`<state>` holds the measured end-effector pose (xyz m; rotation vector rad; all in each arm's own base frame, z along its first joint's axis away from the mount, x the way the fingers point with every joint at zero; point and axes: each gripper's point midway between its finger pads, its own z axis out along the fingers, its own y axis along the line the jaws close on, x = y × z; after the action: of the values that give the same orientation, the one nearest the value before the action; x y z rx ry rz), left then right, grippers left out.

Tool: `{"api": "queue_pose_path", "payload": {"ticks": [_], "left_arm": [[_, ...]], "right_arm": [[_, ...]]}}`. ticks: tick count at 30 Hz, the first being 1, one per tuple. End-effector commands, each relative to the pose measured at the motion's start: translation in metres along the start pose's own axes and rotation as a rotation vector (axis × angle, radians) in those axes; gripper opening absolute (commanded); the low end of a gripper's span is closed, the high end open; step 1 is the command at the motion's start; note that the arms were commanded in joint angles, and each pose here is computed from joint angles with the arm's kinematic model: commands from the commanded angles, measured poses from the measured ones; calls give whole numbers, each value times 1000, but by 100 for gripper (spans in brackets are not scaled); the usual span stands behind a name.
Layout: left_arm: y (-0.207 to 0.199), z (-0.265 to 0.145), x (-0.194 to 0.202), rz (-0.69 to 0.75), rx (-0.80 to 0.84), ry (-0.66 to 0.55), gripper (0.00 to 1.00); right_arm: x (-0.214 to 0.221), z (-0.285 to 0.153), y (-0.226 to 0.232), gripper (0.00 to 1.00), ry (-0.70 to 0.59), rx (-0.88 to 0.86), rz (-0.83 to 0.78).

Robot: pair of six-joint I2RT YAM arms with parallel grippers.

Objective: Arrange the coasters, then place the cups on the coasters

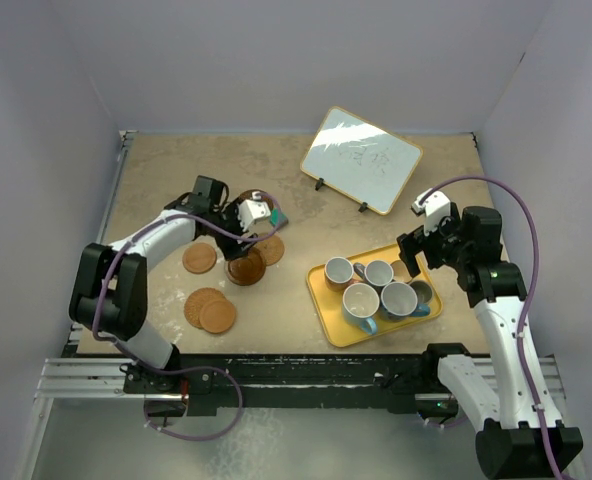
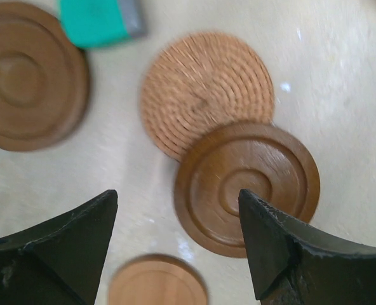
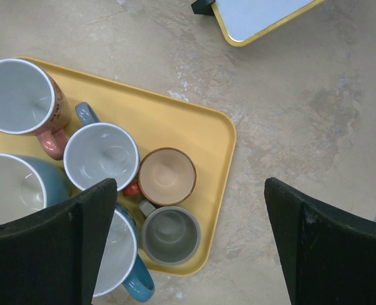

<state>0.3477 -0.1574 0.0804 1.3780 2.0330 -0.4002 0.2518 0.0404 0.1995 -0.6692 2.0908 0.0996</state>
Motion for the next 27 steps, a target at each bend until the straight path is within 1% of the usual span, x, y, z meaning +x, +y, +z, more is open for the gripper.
{"api": "queue_pose_path", "payload": {"ticks": [1, 4, 7, 13, 18, 23, 27], "left_arm": [[-14, 6, 27, 67, 31, 68, 74], [-16, 17, 42, 69, 23, 116, 74], [-14, 25, 48, 58, 10, 140, 74], [8, 28, 52, 27, -94, 177, 71], [35, 17, 69, 2, -179, 270, 67], [68, 1, 84, -50, -228, 298, 66], [92, -4, 94, -70, -267, 315, 66]], "right_arm": [[-9, -2, -1, 100, -32, 1, -31], [-7, -2, 0, 100, -28, -2, -28], [-8, -2, 0, 100, -30, -3, -30], [-8, -2, 0, 100, -29, -3, -32], [-7, -2, 0, 100, -28, -2, -34], [-8, -3, 0, 100, -32, -2, -37], [-8, -3, 0, 100, -32, -1, -37]]}}
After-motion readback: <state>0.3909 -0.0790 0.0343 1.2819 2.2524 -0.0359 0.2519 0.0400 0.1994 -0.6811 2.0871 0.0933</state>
